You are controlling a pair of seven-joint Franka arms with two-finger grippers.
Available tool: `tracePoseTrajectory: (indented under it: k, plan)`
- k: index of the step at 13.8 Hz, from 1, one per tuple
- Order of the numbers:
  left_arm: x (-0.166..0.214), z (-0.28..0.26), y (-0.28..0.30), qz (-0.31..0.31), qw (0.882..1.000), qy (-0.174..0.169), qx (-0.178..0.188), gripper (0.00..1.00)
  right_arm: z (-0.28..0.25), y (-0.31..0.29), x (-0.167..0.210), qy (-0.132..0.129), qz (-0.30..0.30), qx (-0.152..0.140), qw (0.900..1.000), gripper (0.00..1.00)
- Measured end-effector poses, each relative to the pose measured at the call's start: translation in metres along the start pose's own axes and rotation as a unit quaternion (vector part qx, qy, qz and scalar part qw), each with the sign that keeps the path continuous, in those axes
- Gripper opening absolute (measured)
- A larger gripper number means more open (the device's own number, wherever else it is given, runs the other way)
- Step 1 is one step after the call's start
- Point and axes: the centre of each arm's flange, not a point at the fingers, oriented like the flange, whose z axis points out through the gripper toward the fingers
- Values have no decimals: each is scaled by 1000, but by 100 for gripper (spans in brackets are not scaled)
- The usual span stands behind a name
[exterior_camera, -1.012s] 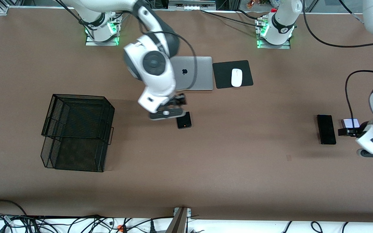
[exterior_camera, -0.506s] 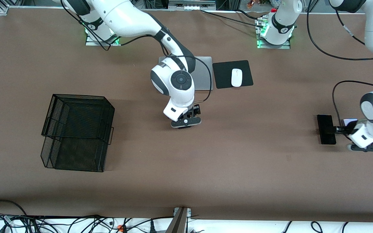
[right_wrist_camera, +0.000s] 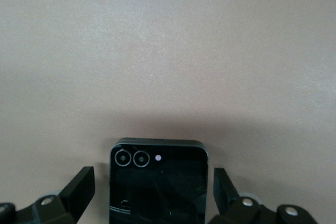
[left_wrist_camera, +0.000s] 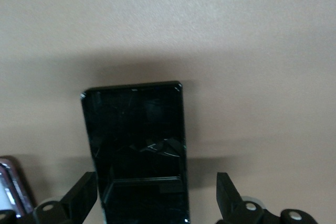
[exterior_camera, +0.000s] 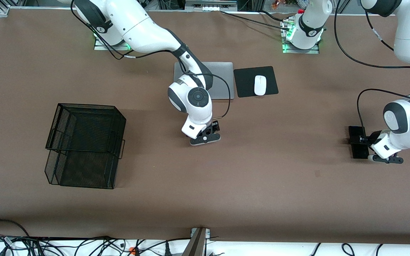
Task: Place phones with both arms
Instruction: 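Drop the flip phone in the basket while the left gripper moves the black phone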
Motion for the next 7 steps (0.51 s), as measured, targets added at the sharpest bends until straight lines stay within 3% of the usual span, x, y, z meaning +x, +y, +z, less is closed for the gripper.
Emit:
tracePoseTrajectory:
  k: [4,6,7]
  plan:
    - [-2,6,-4,-1,1000,-5,2,100,0,0,1,3,0,2,1000,95]
    - [-5,16,-9,-5,1000,-10,0,100,-1,0,2,5,0,3,1000,78]
    - [-6,21,-11,-7,1000,-10,1,100,-1,1,2,6,0,3,1000,78]
